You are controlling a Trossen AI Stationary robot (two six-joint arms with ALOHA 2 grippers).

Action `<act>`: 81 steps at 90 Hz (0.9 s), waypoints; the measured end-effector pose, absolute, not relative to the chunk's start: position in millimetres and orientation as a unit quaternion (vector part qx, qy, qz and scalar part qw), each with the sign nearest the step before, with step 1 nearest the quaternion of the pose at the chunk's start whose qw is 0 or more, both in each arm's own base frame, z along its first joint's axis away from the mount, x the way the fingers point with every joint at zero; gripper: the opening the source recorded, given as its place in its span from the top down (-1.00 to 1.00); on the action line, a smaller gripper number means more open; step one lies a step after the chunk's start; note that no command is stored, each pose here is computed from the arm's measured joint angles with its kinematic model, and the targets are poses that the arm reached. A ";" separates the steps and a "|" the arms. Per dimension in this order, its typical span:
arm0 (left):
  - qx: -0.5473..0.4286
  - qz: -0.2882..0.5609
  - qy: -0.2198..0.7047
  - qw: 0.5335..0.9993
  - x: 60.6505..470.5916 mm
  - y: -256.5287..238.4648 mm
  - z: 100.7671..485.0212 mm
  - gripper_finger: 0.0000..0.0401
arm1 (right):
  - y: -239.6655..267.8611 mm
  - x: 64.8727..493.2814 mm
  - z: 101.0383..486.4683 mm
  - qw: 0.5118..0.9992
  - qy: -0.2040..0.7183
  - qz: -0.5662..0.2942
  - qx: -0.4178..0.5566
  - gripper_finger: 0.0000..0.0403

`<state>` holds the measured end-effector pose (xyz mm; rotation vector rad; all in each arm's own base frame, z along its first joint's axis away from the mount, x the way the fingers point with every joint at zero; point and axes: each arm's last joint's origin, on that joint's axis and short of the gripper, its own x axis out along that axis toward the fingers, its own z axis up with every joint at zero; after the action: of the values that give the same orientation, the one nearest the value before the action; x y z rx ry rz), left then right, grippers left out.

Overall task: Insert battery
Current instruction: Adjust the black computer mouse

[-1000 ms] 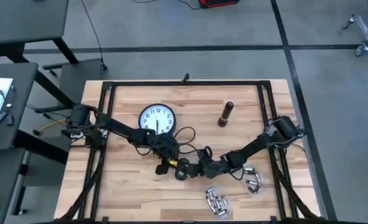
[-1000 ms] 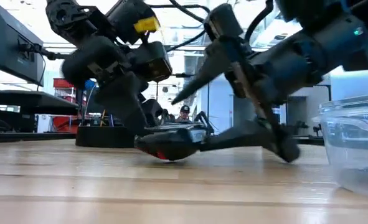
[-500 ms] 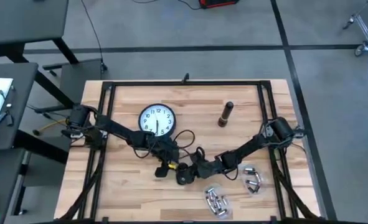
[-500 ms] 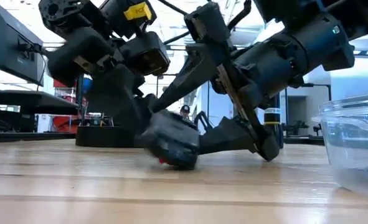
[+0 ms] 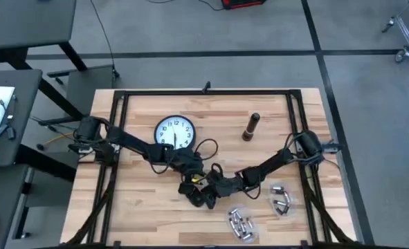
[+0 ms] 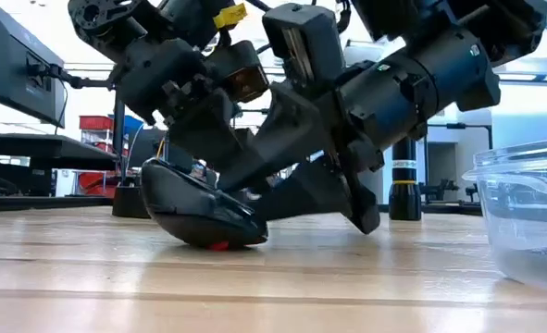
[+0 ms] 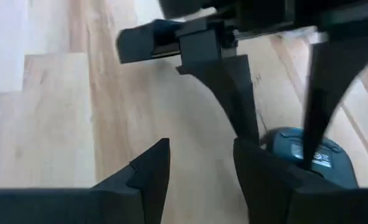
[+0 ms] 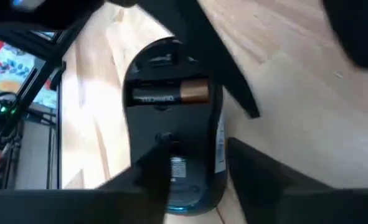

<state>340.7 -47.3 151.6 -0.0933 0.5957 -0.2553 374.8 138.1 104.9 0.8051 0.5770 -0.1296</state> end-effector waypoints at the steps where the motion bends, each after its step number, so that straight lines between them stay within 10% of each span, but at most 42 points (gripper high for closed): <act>1: -0.046 -0.125 0.294 0.946 340.9 -47.1 152.3 0.23 | 138.1 374.7 104.9 0.878 0.277 -0.062 0.386 0.56; 19: -0.023 -0.103 0.329 0.938 339.5 -40.5 193.5 0.23 | 131.1 376.6 105.8 0.862 0.296 -0.049 0.408 0.67; 57: -0.130 0.012 0.427 0.895 267.4 -39.1 270.1 0.23 | 83.5 390.5 110.6 0.802 0.346 0.043 0.485 -0.31; 81: -0.205 0.055 0.441 0.872 221.2 -88.6 242.0 0.23 | 59.9 394.2 110.4 0.792 0.342 0.032 0.504 -0.47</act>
<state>221.2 -88.6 242.0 -0.4285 0.9218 0.1141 394.2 59.9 110.4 1.0845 0.7351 0.0686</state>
